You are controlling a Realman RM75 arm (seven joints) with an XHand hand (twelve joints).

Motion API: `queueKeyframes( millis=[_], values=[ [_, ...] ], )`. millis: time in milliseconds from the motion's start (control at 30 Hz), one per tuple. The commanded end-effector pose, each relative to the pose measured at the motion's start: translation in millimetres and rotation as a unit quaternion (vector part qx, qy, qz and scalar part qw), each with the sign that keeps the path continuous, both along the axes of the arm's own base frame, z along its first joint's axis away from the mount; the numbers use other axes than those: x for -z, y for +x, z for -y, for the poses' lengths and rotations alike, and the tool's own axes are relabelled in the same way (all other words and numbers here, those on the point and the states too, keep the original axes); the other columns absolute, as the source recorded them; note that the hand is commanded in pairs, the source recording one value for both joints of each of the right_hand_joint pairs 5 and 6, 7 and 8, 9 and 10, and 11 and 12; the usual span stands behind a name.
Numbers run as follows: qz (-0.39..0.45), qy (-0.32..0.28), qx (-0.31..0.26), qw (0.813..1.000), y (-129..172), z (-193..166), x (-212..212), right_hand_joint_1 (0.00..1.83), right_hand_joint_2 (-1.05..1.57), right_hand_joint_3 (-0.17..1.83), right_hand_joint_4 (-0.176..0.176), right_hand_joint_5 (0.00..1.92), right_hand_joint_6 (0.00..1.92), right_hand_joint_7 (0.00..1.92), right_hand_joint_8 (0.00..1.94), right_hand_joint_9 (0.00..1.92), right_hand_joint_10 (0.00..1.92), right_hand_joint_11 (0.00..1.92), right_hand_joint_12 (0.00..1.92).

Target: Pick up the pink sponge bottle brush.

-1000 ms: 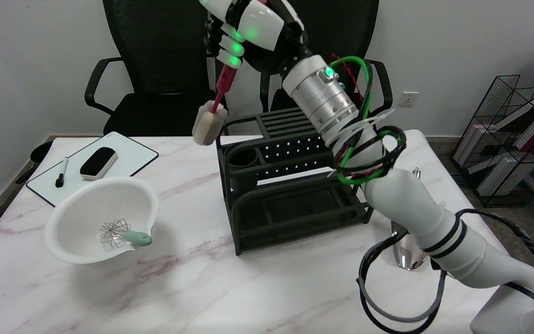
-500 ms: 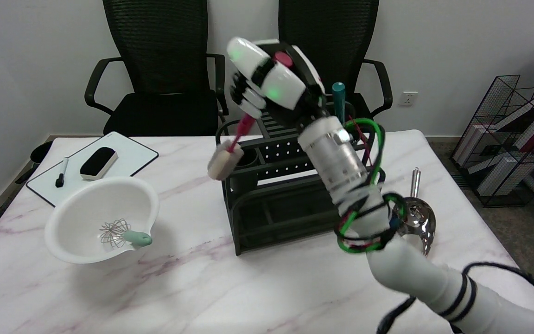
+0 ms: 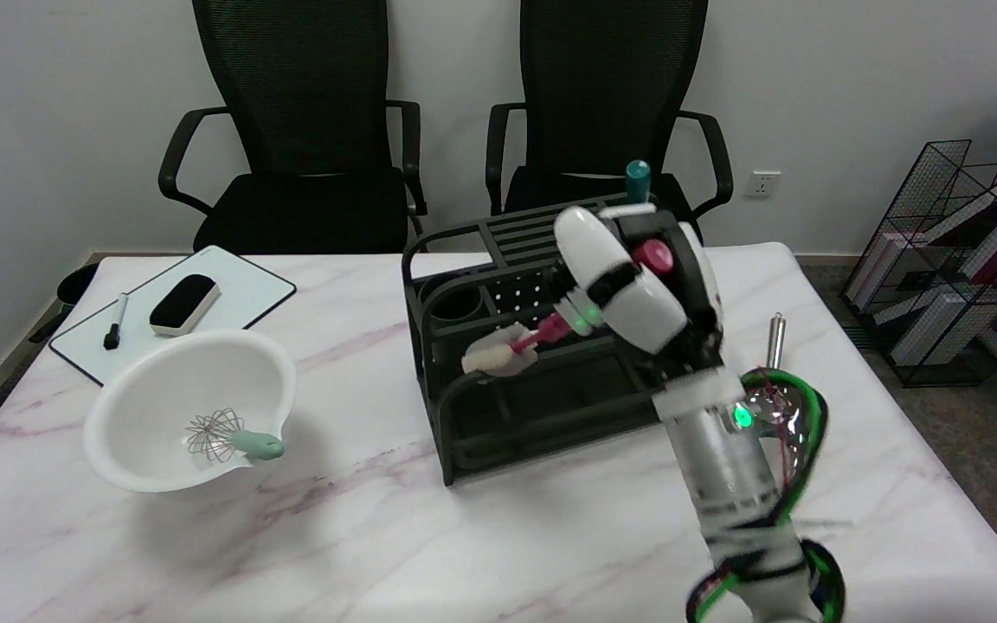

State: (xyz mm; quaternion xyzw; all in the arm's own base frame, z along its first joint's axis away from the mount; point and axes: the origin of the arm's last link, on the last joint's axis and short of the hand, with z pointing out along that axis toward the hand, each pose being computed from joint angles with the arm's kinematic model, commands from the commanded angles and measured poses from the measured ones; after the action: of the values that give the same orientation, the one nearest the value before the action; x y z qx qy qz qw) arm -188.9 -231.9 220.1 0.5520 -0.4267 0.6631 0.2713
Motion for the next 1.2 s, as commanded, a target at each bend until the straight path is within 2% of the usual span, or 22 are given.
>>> queueKeyframes(
  millis=[33,133,233,400,600,800,967,1200],
  values=[
    [-0.007,-0.038,-0.042,0.998,-13.2,-111.3,-8.2,0.97,1.57,1.07,0.0,1.92,1.92,1.92,1.92,1.92,1.92,1.92,1.92],
    [-0.002,-0.027,-0.048,0.998,-10.3,-96.0,-13.9,0.99,1.57,1.05,0.0,1.92,1.92,1.92,1.92,1.92,1.92,1.92,1.92],
    [-0.004,0.013,-0.061,0.998,-2.7,-65.2,-21.7,0.98,1.57,0.95,0.0,1.92,1.92,1.92,1.92,1.92,1.92,1.92,1.92],
    [0.013,0.112,-0.048,0.992,10.0,-1.4,-26.2,0.99,1.57,0.91,0.0,1.92,1.92,1.92,1.92,1.92,1.92,1.92,1.92],
    [0.032,0.161,-0.018,0.986,29.7,47.0,-39.9,0.99,1.57,0.89,0.0,1.92,1.92,1.92,1.92,1.92,1.92,1.92,1.92],
    [0.034,0.173,0.003,0.984,47.8,63.6,-40.8,0.99,1.57,0.75,0.0,1.92,1.92,1.92,1.92,1.92,1.92,1.92,1.92],
    [0.045,0.203,-0.037,0.977,69.4,72.2,-19.7,1.0,1.57,0.71,0.0,1.92,1.92,1.92,1.92,1.92,1.92,1.92,1.92],
    [0.029,0.223,-0.068,0.972,81.6,70.1,-7.1,1.0,1.57,0.77,0.0,1.92,1.92,1.92,1.92,1.92,1.92,1.92,1.92]
  ],
)
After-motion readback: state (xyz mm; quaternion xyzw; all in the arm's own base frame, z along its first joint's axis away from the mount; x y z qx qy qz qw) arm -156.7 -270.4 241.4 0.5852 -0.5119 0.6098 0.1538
